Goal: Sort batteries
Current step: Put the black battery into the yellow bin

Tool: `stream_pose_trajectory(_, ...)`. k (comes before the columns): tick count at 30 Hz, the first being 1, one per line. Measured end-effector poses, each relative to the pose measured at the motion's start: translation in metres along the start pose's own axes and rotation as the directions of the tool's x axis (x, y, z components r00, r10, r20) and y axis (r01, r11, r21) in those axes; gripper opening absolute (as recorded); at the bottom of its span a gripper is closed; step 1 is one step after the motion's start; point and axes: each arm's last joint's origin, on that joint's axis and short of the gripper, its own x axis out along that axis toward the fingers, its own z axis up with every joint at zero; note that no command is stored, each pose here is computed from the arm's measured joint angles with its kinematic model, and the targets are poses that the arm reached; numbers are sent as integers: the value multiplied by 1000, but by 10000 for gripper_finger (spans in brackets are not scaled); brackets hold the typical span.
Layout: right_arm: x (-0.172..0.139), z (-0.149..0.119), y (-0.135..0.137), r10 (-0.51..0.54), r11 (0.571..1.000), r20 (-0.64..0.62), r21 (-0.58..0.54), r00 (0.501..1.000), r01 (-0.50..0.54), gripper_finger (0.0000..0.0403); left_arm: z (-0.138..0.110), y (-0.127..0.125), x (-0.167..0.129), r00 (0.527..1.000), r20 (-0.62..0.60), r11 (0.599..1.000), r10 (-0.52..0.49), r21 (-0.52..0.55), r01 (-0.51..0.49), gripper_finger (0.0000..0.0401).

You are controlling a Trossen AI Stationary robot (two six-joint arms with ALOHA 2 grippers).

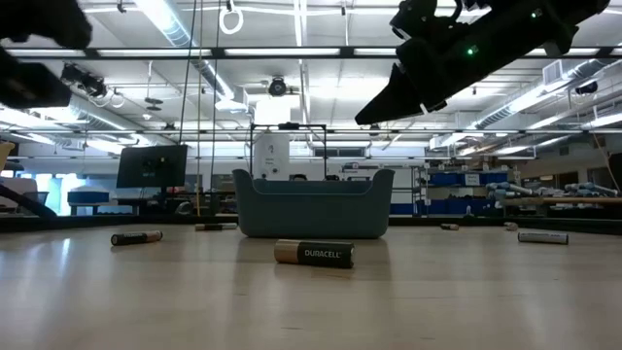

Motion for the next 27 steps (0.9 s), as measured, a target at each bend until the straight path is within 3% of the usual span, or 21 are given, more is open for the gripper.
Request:
stream_pose_trajectory(13, 8, 0, -11, 9, 1000, -15, -6, 1000, -9, 169, -15, 8, 36, 1000, 14, 999, -12, -46, 13, 41)
stream_pose_trajectory(27, 9, 0, -13, 13, 1000, -17, 0, 1000, -13, 166, -25, 20, 52, 999, -31, 996, -13, -84, 10, 43)
